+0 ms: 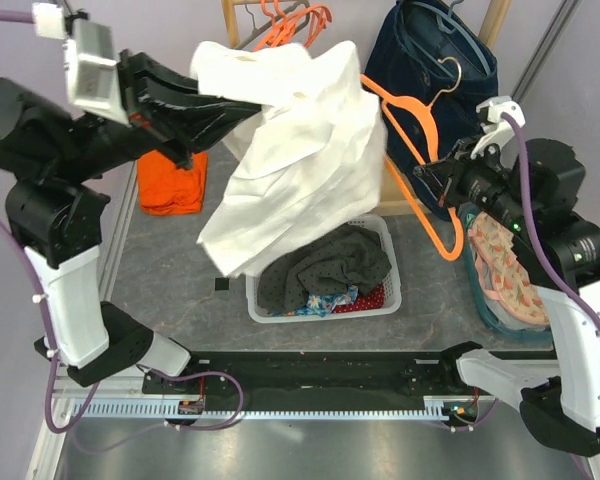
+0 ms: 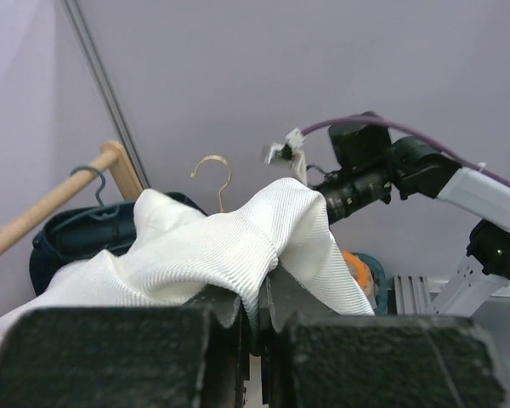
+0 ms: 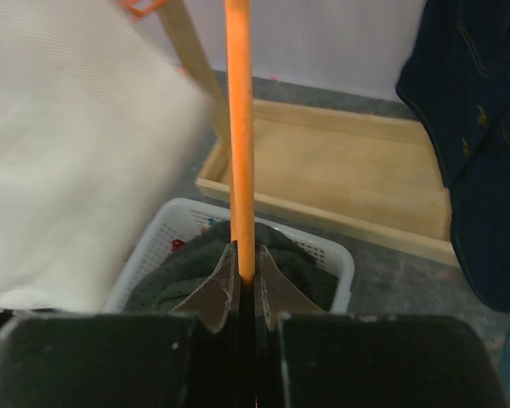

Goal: Remove the skirt from the hanger

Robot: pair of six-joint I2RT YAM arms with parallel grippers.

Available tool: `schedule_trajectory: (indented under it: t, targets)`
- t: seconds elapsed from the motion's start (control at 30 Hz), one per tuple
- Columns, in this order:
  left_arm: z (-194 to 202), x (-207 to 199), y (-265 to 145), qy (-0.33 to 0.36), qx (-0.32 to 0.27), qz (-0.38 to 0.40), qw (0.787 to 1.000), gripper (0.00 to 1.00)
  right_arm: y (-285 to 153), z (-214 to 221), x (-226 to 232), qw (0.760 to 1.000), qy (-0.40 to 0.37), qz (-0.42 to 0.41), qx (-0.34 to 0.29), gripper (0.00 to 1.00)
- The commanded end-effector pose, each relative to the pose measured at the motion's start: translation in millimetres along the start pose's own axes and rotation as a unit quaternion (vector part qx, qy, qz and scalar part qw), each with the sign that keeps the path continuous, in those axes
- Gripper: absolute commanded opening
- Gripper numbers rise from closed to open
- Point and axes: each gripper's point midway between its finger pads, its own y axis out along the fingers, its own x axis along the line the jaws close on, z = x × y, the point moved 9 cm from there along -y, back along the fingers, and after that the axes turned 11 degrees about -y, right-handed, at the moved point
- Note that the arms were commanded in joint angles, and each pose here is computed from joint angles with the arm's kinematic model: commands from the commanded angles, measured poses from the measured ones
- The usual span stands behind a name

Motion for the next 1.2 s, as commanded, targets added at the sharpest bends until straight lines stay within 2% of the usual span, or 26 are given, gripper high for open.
schedule_trajectory:
  t: [0.0, 0.2, 0.33, 0.47, 0.5, 0.57, 0.63, 0.67, 0.77, 0.83, 0.87, 0.93, 1.03, 1.07, 1.17]
  targets:
    - [-12, -8, -3, 0.012, -0.023, 0.007, 1.0, 0.02, 11, 15, -24, 0.993, -0.015, 0.108, 0.046, 0.0]
    - [27, 9, 4, -0.044, 0.034, 0.003, 0.998, 0.02, 12, 7, -24, 0.993, -0.017, 0.108, 0.035, 0.0]
    - [50, 19, 9, -0.056, 0.062, -0.011, 0.996, 0.02, 16, 1, -27, 0.992, -0.021, 0.118, 0.032, 0.0]
    - [71, 23, 14, -0.045, 0.089, -0.021, 0.995, 0.02, 18, -6, -28, 0.992, -0.022, 0.125, 0.017, 0.0]
    - [85, 24, 16, -0.056, 0.11, -0.029, 0.992, 0.02, 19, -7, -28, 0.992, -0.02, 0.125, 0.016, 0.0]
    - [98, 25, 13, -0.028, 0.131, -0.032, 0.99, 0.02, 19, -11, -28, 0.992, -0.02, 0.126, 0.009, 0.0]
    - [129, 26, 9, -0.037, 0.18, -0.038, 0.982, 0.02, 19, -14, -28, 0.991, -0.02, 0.13, 0.005, 0.0]
    - [141, 27, 7, -0.012, 0.2, -0.032, 0.979, 0.02, 19, -15, -29, 0.991, -0.02, 0.133, 0.005, 0.0]
    - [208, 28, -6, 0.006, 0.299, -0.037, 0.954, 0.02, 19, -20, -29, 0.991, -0.02, 0.134, -0.004, 0.0]
    - [232, 29, -16, 0.059, 0.341, -0.053, 0.937, 0.02, 20, -23, -29, 0.991, -0.019, 0.135, -0.009, 0.0]
    - [260, 31, -25, 0.06, 0.382, -0.055, 0.921, 0.02, 21, -24, -29, 0.991, -0.018, 0.134, -0.011, 0.0]
    - [282, 32, -39, 0.095, 0.422, -0.06, 0.899, 0.02, 24, -25, -29, 0.991, -0.016, 0.134, -0.011, 0.0]
    - [321, 20, -66, 0.096, 0.483, -0.038, 0.869, 0.02, 32, -26, -29, 0.992, -0.015, 0.124, -0.006, 0.0]
    - [342, 13, -77, 0.103, 0.515, -0.037, 0.85, 0.02, 34, -27, -29, 0.993, -0.011, 0.121, -0.006, 0.0]
    - [379, 10, -97, 0.141, 0.568, -0.05, 0.81, 0.02, 41, -30, -29, 0.994, -0.008, 0.113, -0.007, 0.0]
